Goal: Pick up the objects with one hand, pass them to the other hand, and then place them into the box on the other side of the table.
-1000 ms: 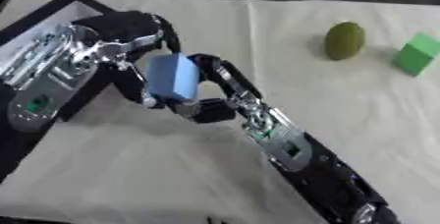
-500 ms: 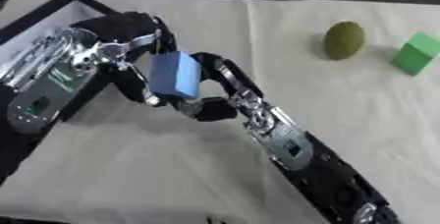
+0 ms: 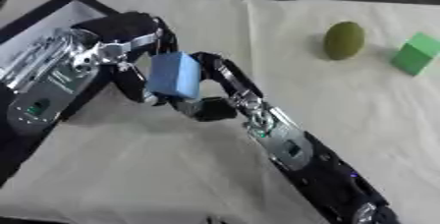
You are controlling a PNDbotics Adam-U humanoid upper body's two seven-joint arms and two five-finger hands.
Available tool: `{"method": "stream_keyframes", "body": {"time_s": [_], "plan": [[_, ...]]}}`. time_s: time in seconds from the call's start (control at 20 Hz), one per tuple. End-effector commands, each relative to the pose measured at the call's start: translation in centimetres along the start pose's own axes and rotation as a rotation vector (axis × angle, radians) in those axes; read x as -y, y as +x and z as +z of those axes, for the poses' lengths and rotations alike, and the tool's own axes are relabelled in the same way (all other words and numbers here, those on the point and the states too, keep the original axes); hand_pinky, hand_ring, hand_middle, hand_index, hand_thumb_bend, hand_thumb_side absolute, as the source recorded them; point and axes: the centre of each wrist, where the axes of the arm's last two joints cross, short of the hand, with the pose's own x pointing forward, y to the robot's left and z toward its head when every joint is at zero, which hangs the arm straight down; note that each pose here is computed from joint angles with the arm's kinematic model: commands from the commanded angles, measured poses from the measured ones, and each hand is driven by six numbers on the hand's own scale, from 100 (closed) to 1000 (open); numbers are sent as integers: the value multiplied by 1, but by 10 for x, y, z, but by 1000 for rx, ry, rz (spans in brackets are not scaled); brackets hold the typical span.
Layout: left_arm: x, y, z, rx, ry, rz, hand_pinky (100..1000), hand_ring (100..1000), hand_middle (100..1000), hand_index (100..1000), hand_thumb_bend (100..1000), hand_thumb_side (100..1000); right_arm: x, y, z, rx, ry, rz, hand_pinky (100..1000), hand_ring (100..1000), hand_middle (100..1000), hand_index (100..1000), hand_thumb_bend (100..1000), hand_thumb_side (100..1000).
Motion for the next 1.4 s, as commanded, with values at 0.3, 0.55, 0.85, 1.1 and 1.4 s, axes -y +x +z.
{"method": "stream_keyframes", "body": {"time_s": [0.3,0.55,0.85,1.1,1.4], "plan": [[-19,4,11,-40,71,-39,651,538,440,424,462,100,3,4,0,-1,3,83,717,716,542,684,499,100],[-19,2,14,-68,57,-53,650,536,427,408,464,100,5,2,2,-5,25,138,757,800,655,794,582,100],[-18,-4,17,-101,53,-58,645,531,419,399,462,100,8,-1,4,-8,60,170,773,833,698,824,582,100],[-19,-7,21,-115,64,-50,643,528,412,395,464,100,9,-3,6,-18,69,184,776,842,710,831,570,106],[-26,-13,40,-127,73,-42,645,525,411,392,448,100,16,-5,12,-44,62,229,784,857,733,837,573,140]]}}
